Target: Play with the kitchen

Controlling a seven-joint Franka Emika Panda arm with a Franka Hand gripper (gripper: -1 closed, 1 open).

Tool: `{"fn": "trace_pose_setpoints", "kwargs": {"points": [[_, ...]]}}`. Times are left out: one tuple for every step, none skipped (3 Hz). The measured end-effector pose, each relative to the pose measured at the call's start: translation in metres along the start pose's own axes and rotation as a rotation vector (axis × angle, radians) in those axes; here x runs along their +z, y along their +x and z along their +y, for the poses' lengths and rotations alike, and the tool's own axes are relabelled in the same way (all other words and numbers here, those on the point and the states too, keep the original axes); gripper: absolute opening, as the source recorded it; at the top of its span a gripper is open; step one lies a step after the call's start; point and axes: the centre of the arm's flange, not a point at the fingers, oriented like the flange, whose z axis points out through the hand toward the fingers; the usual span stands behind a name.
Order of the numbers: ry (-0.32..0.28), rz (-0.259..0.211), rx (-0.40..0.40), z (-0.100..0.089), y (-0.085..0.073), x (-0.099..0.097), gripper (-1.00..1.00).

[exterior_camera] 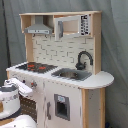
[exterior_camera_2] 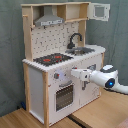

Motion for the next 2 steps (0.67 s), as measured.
{"fn": "trace_pose_setpoints", "kwargs": {"points": [[-0.005,-0.022,-0.001,0.004,0.006,-0.023,1.00],[-0.004,-0.058,0.005,0.007,0.007,-0.041,1.00]]}}
